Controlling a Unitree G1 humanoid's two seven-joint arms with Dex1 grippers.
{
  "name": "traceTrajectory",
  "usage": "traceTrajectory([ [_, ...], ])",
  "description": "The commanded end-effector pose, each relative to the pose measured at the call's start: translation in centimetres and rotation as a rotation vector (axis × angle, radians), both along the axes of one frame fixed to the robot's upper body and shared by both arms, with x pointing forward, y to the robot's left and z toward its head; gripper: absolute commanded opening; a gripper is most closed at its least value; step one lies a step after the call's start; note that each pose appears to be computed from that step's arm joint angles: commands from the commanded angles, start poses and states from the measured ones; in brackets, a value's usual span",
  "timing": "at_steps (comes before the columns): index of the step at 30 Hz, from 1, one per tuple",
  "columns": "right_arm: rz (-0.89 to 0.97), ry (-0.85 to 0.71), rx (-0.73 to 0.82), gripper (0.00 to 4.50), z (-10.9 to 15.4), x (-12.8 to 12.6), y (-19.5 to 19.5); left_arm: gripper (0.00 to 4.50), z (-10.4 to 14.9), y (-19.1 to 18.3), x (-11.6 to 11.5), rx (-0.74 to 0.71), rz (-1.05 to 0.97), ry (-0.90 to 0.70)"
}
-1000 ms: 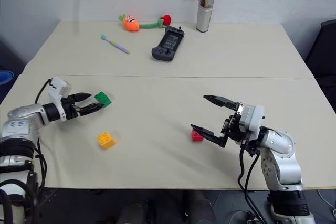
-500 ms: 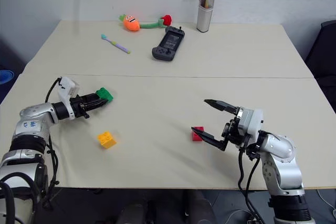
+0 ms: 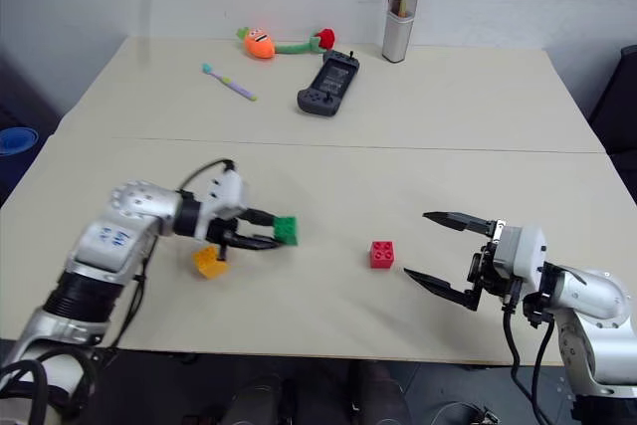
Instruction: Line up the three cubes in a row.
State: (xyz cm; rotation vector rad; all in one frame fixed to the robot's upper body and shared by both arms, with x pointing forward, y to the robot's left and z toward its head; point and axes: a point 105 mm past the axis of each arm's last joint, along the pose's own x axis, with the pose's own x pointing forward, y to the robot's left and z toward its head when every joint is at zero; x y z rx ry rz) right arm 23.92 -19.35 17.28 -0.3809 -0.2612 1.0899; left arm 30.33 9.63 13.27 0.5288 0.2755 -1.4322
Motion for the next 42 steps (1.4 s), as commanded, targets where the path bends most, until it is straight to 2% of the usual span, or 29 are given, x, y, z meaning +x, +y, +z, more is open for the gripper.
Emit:
traceTrajectory([
  [1,0.002,-0.033,0.0,4.5,1.0,-0.6,-0.2,1.45,-0.7,-1.0,-0.3,0.047,-0.027,-0.056],
  [7,-0.013,-0.026,0.013,4.5,0.9,-1.0,0.0,1.45,-2.1,-2.2,0.8,0.08,-0.003,-0.077],
  [12,-0.02,-0.024,0.021,4.5,0.8,-1.2,0.2,1.45,-2.2,-3.1,1.4,0.075,-0.002,-0.082],
  [19,-0.028,-0.026,0.027,4.5,0.8,-1.1,0.4,1.45,-2.1,-3.1,0.9,0.071,-0.021,-0.053],
  [20,-0.03,-0.026,0.027,4.5,0.7,-1.1,0.4,2.17,-1.9,-3.1,0.8,0.055,-0.028,-0.044],
  [22,-0.031,-0.025,0.028,4.5,0.7,-1.0,0.4,2.67,-1.2,-3.2,0.9,0.021,-0.023,-0.075],
  [24,-0.03,-0.024,0.029,4.5,0.6,-1.0,0.5,3.36,-0.6,-3.0,1.0,0.006,-0.021,-0.113],
  [25,-0.029,-0.023,0.03,4.5,0.6,-1.0,0.5,3.56,-0.2,-2.9,1.0,-0.011,-0.02,-0.12],
  [26,-0.028,-0.022,0.031,4.5,0.6,-1.0,0.5,3.56,0.1,-2.6,0.9,-0.028,-0.025,-0.116],
  [36,-0.01,-0.003,0.03,4.5,0.3,-0.5,0.4,3.56,4.4,3.0,0.0,-0.207,-0.015,-0.157],
  [39,0.014,-0.012,0.053,4.5,0.6,-0.2,0.9,3.56,5.8,7.5,0.5,-0.29,0.117,-0.191],
  [42,0.039,-0.028,0.098,4.5,1.2,0.1,1.6,3.56,5.3,11.7,0.2,-0.311,0.276,-0.18],
])
